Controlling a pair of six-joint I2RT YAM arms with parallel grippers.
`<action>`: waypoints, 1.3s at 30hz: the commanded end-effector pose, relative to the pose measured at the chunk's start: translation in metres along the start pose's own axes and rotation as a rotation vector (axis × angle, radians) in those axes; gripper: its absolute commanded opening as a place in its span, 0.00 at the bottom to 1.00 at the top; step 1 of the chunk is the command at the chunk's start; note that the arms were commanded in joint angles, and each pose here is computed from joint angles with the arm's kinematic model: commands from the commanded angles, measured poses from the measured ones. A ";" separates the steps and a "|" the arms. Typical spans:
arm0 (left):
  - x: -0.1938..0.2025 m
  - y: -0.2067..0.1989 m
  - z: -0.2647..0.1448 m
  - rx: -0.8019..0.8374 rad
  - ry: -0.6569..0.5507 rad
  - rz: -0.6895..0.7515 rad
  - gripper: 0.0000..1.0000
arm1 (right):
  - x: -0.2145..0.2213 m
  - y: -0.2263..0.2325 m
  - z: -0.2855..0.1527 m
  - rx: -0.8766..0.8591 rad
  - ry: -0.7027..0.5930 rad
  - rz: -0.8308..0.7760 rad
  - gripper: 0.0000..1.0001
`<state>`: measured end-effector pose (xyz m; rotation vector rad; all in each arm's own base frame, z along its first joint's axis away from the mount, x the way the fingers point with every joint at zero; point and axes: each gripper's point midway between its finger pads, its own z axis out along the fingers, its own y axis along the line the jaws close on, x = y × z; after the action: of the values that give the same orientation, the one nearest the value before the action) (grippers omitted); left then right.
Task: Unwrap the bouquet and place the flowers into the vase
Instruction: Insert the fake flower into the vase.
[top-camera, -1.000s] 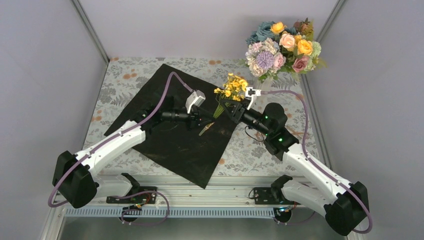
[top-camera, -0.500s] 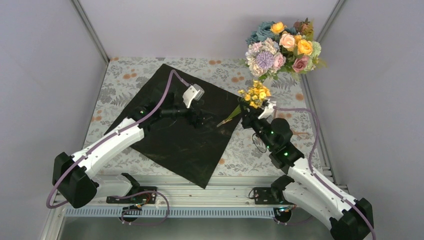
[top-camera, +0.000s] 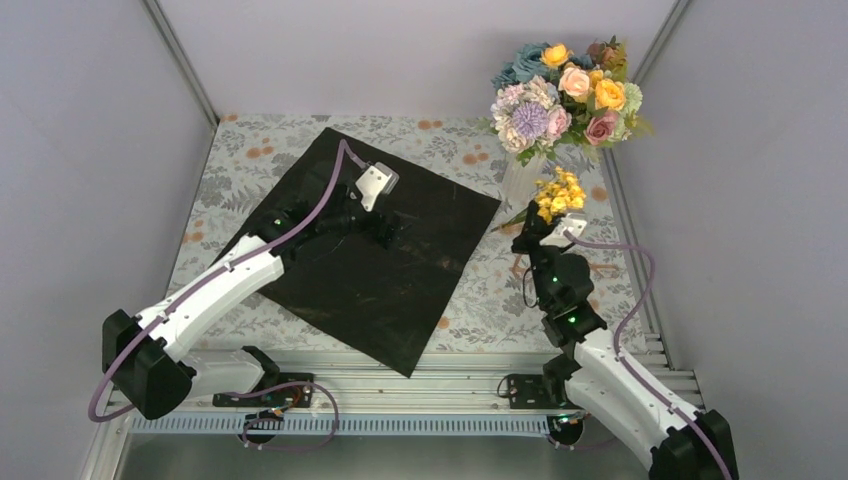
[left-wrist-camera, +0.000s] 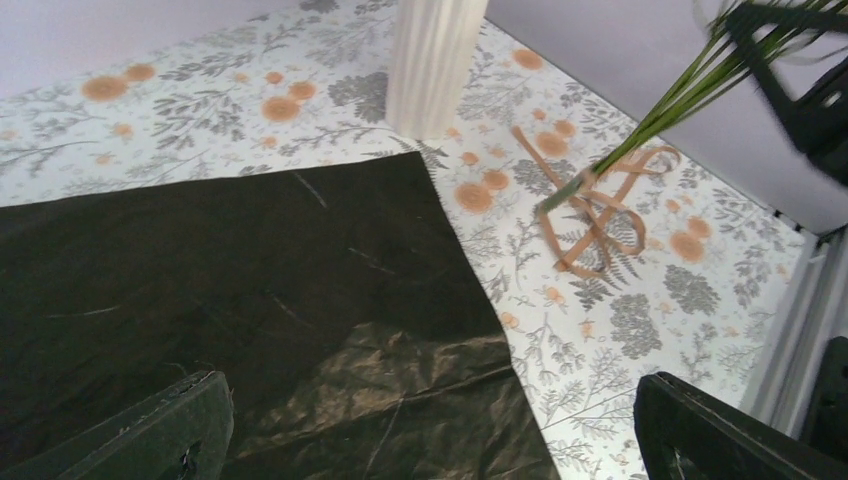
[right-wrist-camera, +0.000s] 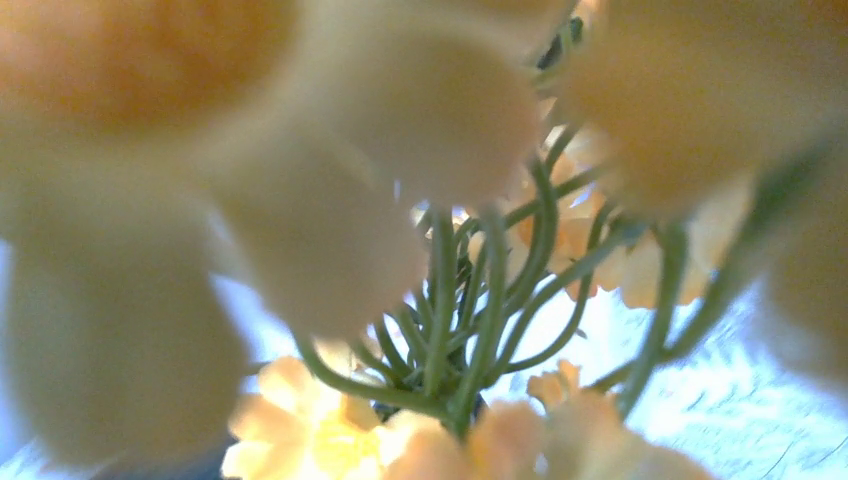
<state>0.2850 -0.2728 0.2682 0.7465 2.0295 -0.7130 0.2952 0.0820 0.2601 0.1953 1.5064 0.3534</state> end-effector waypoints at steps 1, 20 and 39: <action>-0.010 0.019 -0.016 -0.094 -0.032 0.017 1.00 | -0.061 -0.013 0.002 0.019 -0.238 -0.040 0.04; -0.001 0.058 -0.051 -0.154 -0.097 0.014 1.00 | -0.121 -0.041 0.027 0.016 -0.522 -0.125 0.04; 0.006 0.077 -0.049 -0.216 -0.064 0.009 1.00 | -0.159 -0.038 0.066 0.065 -0.668 -0.199 0.04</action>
<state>0.3060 -0.1911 0.2706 0.6022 2.0143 -0.5286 0.3707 0.0040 0.3662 0.1811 0.9901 0.0965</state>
